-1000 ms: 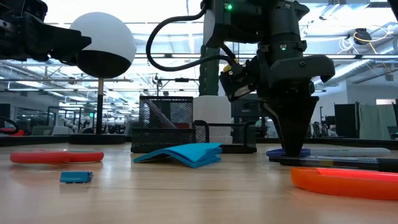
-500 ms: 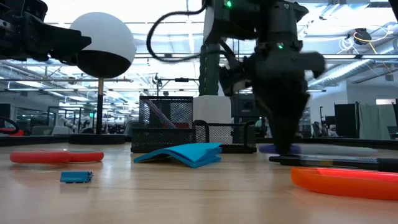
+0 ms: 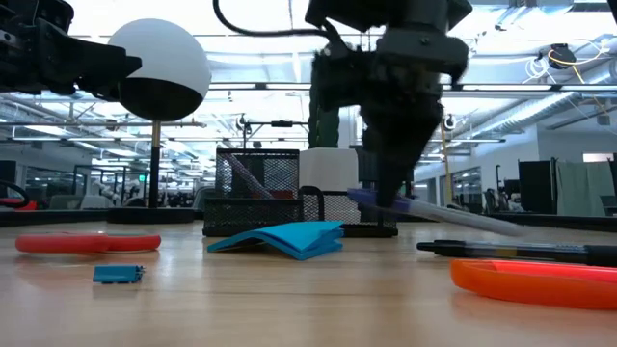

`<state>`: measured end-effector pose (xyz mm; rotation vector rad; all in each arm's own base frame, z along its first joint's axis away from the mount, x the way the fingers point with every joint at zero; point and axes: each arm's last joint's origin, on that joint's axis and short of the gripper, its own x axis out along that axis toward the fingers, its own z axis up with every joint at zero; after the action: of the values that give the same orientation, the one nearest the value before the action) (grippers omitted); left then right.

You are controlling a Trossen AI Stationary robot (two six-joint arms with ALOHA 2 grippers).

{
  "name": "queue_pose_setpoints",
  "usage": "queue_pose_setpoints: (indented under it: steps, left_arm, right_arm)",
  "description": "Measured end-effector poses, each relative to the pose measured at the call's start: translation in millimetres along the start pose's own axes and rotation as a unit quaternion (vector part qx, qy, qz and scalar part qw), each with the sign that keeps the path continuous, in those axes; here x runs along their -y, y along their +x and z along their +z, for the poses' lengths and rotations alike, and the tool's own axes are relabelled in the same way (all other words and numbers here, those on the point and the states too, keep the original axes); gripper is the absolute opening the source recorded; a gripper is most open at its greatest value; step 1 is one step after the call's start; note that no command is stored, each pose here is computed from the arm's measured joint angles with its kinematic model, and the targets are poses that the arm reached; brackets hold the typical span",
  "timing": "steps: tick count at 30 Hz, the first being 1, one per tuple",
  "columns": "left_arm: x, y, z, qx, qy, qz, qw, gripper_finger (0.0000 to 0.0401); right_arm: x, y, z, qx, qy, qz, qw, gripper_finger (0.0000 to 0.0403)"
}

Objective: Pick and place office supplies into organizer
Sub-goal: Put the blue pen into the black desk organizer

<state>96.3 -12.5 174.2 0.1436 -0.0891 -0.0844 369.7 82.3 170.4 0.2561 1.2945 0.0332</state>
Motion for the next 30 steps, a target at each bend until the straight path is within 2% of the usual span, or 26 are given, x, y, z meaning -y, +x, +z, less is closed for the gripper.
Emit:
queue_pose_setpoints:
  steps: [7, 13, 19, 30]
  left_arm:
    - [0.0, 0.0, 0.0, 0.0, 0.0, 0.0, 1.0, 0.0145]
    - [0.0, 0.0, 0.0, 0.0, 0.0, 0.0, 1.0, 0.0145]
    - [0.0, 0.0, 0.0, 0.0, 0.0, 0.0, 1.0, 0.0145]
    - [0.0, 0.0, 0.0, 0.0, 0.0, 0.0, 1.0, 0.0145]
  right_arm:
    - [4.1, -2.5, 17.3, 0.073, -0.034, 0.019, 0.997, 0.0032]
    - [10.0, -7.0, 34.3, 0.155, -0.079, 0.002, 0.985, 0.0032]
    - [13.6, -14.6, 51.5, 0.241, -0.126, -0.005, 0.962, 0.0032]
    - [10.6, -32.6, 75.0, 0.382, -0.185, -0.004, 0.906, 0.0032]
